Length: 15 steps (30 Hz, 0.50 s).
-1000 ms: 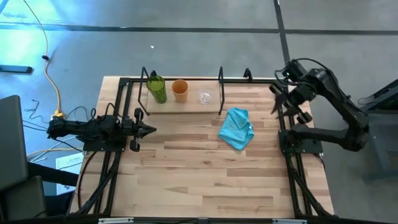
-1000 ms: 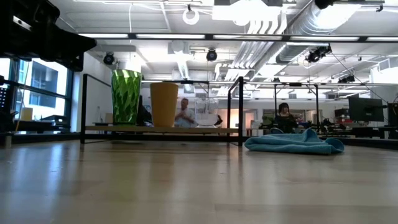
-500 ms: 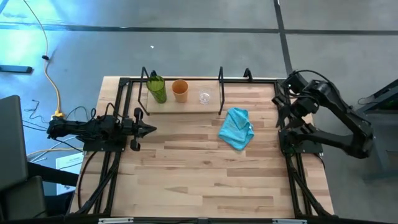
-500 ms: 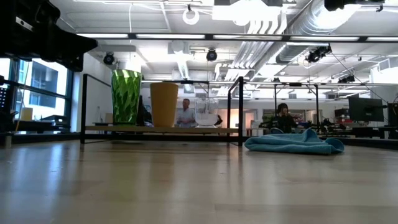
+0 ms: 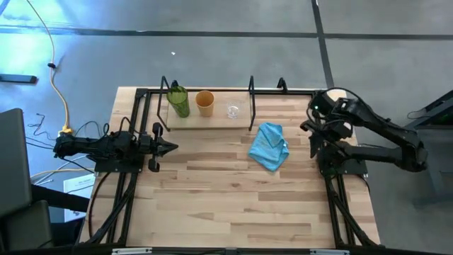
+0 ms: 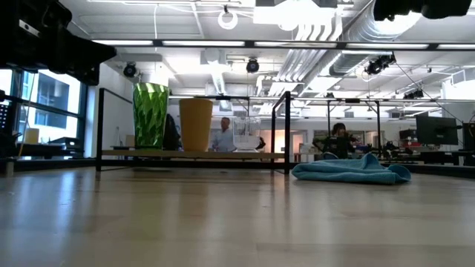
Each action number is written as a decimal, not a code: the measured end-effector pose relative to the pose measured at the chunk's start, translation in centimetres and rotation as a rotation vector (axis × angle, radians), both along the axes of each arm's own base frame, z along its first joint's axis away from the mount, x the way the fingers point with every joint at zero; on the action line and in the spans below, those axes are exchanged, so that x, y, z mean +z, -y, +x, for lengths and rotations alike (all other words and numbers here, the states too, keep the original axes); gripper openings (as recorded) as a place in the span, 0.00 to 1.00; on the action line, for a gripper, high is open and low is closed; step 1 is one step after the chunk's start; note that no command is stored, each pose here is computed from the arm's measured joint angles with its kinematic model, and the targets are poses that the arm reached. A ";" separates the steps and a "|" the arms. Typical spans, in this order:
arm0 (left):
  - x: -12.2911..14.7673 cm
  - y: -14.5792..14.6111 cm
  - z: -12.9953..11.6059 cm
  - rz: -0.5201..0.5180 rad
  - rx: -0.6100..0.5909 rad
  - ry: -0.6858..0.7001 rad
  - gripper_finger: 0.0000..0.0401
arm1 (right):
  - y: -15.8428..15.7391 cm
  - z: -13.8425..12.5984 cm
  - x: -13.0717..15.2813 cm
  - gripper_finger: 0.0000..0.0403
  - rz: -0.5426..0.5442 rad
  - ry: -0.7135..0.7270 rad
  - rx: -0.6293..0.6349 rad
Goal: Stack small to large cups/mugs on shelf
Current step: Return to Home Position
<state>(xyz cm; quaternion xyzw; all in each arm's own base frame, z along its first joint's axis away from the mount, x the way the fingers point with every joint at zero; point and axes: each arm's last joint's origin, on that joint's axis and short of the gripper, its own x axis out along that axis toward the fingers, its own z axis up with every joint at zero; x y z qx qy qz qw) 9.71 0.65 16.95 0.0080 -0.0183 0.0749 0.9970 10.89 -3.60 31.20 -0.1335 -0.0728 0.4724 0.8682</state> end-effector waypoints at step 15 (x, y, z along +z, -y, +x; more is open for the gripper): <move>0.0 0.0 0.0 -0.003 0.000 0.001 0.00 | -1.8 4.8 -2.1 0.23 -0.115 0.246 0.273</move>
